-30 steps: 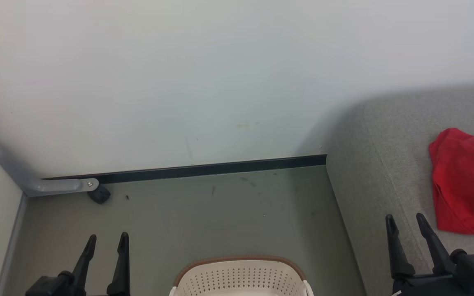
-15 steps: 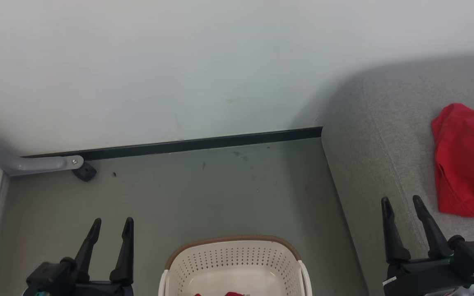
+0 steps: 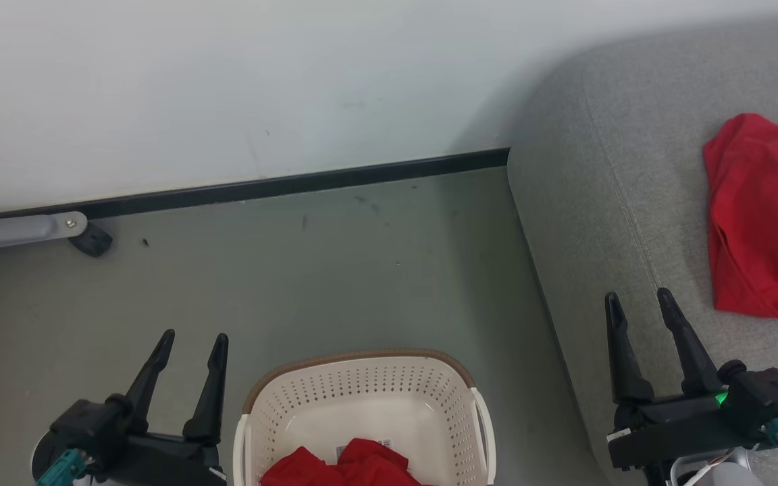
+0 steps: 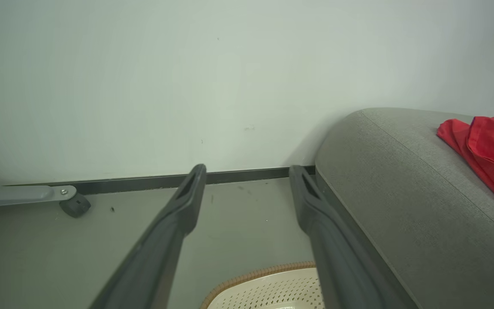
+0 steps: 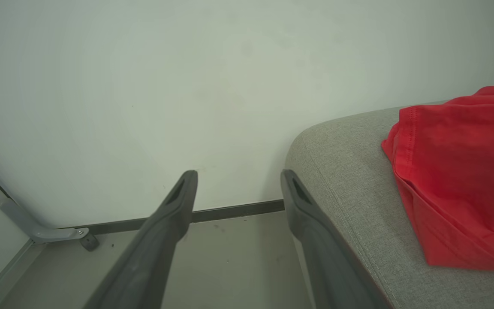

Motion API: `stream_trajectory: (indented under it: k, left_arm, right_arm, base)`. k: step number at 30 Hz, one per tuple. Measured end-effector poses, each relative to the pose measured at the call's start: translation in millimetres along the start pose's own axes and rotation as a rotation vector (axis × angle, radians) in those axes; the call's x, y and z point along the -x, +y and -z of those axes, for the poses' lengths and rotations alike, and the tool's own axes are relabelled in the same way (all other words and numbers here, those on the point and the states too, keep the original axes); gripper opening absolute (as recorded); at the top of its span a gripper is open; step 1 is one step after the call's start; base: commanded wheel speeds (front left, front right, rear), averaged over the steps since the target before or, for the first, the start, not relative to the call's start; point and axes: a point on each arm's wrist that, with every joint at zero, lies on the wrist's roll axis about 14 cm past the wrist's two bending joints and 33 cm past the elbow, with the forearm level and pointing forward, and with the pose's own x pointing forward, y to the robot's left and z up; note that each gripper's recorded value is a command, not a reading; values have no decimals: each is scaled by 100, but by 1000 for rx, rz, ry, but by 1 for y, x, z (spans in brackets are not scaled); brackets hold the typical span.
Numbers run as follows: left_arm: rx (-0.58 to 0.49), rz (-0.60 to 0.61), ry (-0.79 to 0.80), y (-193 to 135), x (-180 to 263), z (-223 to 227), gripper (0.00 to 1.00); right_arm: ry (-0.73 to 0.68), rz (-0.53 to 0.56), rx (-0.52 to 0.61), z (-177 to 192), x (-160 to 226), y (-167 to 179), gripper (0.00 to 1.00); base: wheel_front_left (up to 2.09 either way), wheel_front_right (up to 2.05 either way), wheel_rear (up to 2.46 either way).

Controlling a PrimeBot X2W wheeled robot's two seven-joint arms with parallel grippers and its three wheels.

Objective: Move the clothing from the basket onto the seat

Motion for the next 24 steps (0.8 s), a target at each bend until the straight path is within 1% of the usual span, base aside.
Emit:
stream_trajectory:
  k: [8,13,20,24]
  left_arm:
    - [-10,86,102,-12,-22,36,100]
    - [-23,126,204,-17,-33,68,100]
    - [-38,196,335,-29,-41,110,100]
    - [-45,211,410,-30,-42,135,100]
  right_arm:
    - [3,12,12,5,-14,-7,100]
    - [5,31,19,9,-21,-13,100]
    - [31,54,19,22,-25,-20,100]
    - [31,52,26,25,-31,-19,100]
  base:
    - [0,0,0]
    - [0,0,0]
    - [0,0,0]
    - [0,0,0]
